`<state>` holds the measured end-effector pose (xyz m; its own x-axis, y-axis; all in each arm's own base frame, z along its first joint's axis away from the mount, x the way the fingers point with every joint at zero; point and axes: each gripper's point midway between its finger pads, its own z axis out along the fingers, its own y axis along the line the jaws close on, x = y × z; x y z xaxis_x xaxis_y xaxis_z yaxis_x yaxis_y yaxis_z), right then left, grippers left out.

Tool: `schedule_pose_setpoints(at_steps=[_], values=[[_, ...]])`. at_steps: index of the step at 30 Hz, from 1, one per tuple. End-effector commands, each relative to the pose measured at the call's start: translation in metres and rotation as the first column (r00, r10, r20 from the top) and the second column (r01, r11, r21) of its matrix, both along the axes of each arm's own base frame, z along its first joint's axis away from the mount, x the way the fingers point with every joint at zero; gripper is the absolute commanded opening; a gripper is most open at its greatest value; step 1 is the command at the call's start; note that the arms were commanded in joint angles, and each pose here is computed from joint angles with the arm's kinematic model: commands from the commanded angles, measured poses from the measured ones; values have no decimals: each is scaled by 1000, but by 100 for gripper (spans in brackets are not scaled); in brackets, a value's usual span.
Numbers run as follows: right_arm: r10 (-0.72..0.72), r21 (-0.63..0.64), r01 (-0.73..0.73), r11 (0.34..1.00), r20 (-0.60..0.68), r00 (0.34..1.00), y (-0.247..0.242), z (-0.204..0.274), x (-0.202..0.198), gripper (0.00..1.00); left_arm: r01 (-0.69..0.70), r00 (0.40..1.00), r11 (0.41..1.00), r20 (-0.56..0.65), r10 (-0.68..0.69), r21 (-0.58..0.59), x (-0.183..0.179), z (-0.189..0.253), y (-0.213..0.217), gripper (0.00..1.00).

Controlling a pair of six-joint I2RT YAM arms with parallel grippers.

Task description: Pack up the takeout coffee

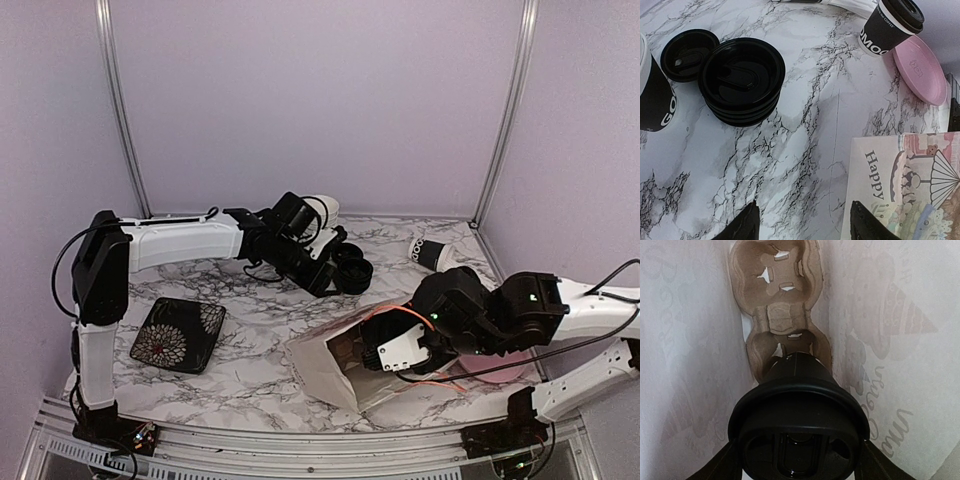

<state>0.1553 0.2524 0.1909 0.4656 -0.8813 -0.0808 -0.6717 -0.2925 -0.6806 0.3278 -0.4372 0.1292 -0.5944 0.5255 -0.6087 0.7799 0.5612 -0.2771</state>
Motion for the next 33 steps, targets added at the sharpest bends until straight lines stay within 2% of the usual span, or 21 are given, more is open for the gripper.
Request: schedule_pose_setpoints(at_steps=[1,16,33], values=[[-4,59,2,998,39,999,10,10,4,43,31,999,1000,-24,-31,-3,-4,-6,-6,63],[20,45,-21,999,34,999,15,3,3,42,64,995,998,-70,-64,-7,-6,-24,-15,63],[39,52,-42,998,65,997,27,0,13,41,159,973,987,-164,-162,-31,-23,-46,-23,60]])
